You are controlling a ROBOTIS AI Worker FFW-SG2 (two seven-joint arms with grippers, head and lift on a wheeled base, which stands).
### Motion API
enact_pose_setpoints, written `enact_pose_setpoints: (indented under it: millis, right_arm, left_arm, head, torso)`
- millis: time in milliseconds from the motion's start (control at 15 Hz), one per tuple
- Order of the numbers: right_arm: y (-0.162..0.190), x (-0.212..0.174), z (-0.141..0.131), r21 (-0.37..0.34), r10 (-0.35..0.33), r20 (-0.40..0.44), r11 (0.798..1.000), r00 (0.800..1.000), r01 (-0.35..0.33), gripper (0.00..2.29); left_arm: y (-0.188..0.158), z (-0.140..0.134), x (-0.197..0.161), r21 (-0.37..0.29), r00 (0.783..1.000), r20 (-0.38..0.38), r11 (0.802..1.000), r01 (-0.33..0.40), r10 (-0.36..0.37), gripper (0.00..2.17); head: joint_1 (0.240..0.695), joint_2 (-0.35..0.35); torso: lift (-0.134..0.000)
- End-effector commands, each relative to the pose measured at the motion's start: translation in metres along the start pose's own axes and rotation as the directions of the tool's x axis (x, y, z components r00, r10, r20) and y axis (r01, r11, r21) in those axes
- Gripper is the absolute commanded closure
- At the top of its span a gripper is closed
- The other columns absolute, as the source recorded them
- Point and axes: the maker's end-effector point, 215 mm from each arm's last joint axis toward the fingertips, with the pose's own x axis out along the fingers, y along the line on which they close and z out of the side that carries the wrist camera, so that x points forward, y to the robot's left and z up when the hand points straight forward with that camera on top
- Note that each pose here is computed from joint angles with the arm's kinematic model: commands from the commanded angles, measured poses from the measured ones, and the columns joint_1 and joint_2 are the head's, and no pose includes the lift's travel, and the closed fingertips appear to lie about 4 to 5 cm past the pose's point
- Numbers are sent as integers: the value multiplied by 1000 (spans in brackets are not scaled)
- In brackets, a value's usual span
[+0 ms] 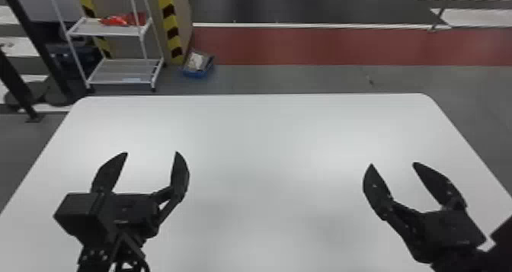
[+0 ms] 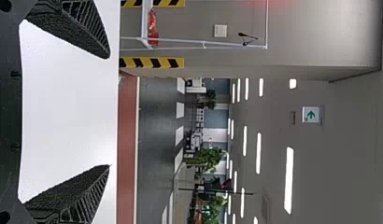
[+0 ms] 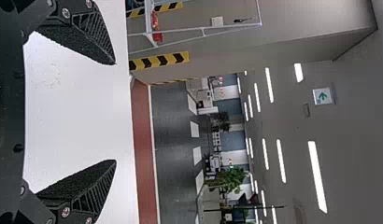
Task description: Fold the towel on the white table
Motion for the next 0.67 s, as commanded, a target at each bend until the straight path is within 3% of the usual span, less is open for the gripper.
enact_pose_setpoints:
  millis: [0,600]
  right_arm:
    - [0,0,-1,1,-2,-1,1000,1000,2,140]
    - [-5,-3,0,4,-10,-1,1000,1000,10,140]
  left_arm:
    - [0,1,0,2,1000,1,1000,1,-1,26]
    - [-2,0,-1,2,1000,-2,1000,4,-4,26]
  head:
    - [695,-9]
    - [695,-14]
  torso:
    - [-123]
    - [-123]
